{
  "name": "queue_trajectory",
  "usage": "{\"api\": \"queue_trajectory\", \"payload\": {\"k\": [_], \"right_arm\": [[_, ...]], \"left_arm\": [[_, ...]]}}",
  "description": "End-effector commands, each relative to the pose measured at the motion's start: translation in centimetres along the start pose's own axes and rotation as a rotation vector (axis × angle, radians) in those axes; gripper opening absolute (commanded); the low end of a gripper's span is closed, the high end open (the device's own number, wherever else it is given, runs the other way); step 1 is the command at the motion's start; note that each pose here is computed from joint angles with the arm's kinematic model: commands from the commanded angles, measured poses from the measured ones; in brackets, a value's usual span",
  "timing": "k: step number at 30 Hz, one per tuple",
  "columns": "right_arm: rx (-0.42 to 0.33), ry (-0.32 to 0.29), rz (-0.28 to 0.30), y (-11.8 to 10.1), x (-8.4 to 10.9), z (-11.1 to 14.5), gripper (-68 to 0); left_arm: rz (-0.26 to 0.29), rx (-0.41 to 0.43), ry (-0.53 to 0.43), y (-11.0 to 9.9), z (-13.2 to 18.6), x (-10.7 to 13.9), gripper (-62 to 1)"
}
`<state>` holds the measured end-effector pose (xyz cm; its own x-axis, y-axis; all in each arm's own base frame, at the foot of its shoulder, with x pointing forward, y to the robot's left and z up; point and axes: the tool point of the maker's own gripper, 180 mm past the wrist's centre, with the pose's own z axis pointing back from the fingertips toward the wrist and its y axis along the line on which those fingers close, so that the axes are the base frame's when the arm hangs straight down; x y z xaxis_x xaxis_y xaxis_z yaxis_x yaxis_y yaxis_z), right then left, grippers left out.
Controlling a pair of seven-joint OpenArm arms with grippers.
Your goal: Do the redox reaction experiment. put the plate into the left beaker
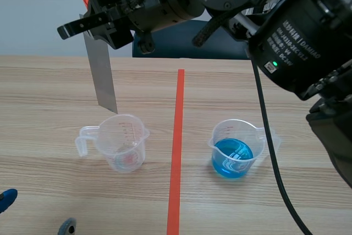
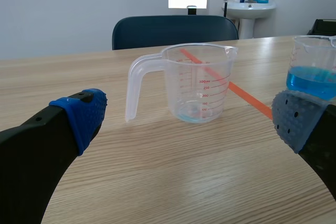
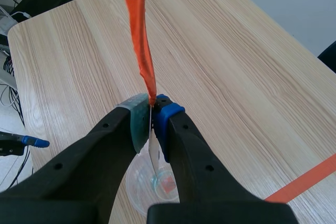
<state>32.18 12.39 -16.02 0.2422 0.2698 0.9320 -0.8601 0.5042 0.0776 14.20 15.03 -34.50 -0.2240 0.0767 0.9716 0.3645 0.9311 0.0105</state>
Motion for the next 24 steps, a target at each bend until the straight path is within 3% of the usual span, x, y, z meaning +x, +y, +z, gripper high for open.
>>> {"api": "queue_trajectory", "payload": {"k": [1, 18, 24], "right_arm": [[0.004, -0.039, 0.018, 0.24, 1.26, 0.28, -66.9], [0.010, -0.037, 0.013, 0.35, 1.22, 0.27, -66.9], [0.056, -0.043, -0.028, 1.17, 1.35, 0.31, -66.9]], "left_arm": [[-0.008, 0.006, -0.057, 0.18, -0.13, 1.10, 1.4], [-0.008, 0.006, -0.058, 0.19, -0.15, 1.11, 1.4], [-0.008, 0.006, -0.058, 0.19, -0.15, 1.11, 1.4]]}}
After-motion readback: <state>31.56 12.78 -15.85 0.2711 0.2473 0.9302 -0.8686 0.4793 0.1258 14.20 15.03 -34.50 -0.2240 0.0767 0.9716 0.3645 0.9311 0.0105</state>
